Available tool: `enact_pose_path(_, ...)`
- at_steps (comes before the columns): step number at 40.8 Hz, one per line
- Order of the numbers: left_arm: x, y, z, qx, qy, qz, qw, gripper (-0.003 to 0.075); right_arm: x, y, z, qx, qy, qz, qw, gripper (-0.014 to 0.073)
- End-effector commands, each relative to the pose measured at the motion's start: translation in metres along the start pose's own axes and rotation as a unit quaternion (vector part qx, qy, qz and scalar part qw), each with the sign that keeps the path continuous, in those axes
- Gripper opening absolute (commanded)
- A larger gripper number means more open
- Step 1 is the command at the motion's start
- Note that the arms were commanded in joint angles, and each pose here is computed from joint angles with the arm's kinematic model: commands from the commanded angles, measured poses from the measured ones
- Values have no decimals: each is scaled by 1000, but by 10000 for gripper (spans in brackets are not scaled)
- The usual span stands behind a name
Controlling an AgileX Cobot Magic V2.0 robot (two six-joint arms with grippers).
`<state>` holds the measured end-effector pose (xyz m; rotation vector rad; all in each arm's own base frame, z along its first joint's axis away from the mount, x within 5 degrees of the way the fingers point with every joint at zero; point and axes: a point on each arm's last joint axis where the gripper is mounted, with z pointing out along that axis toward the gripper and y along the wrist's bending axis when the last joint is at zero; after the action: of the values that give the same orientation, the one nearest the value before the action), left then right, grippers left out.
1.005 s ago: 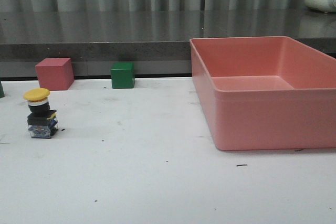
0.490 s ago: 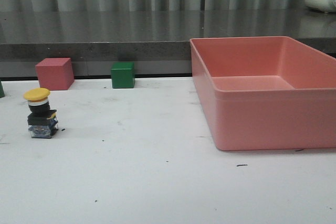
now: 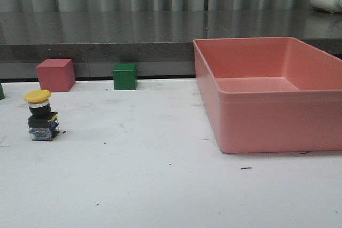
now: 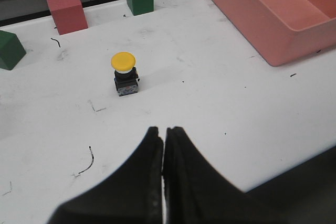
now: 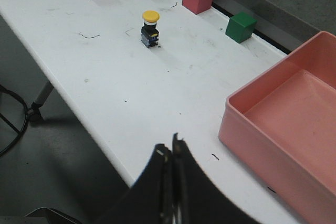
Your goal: Place and stand button with both arms
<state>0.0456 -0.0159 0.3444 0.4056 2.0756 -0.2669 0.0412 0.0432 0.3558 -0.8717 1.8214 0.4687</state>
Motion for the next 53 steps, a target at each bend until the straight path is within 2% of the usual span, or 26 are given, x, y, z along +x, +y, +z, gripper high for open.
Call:
enact_pose_path(1, -12, -1, -2, 6, -38, 2, 999, -20, -13, -1, -4, 4, -46, -1, 999, -56)
enact_pose_path(17, -8, -1, -1, 9, -51, 3, 999, -20, -13, -1, -4, 4, -46, -1, 999, -56)
enact_pose_path(22, 3, 2, 9, -22, -81, -19, 996, -20, -13, -1, -4, 4, -47, -1, 999, -56)
enact_pose_path(27, 21, 7, 17, -70, -147, -58, 985, -20, -13, -1, -4, 4, -47, -1, 999, -56)
enact_pose_path(31, 43, 11, 26, -100, -217, -82, 968, -20, -13, -1, -4, 4, -47, -1, 999, -56)
enact_pose_path(40, 96, 16, 54, -139, -292, -142, 936, -20, -13, -1, -4, 4, -47, -1, 999, -56)
enact_pose_path(53, 117, 19, 74, -139, -314, -112, 932, -20, -13, -1, -4, 4, -46, -1, 999, -56)
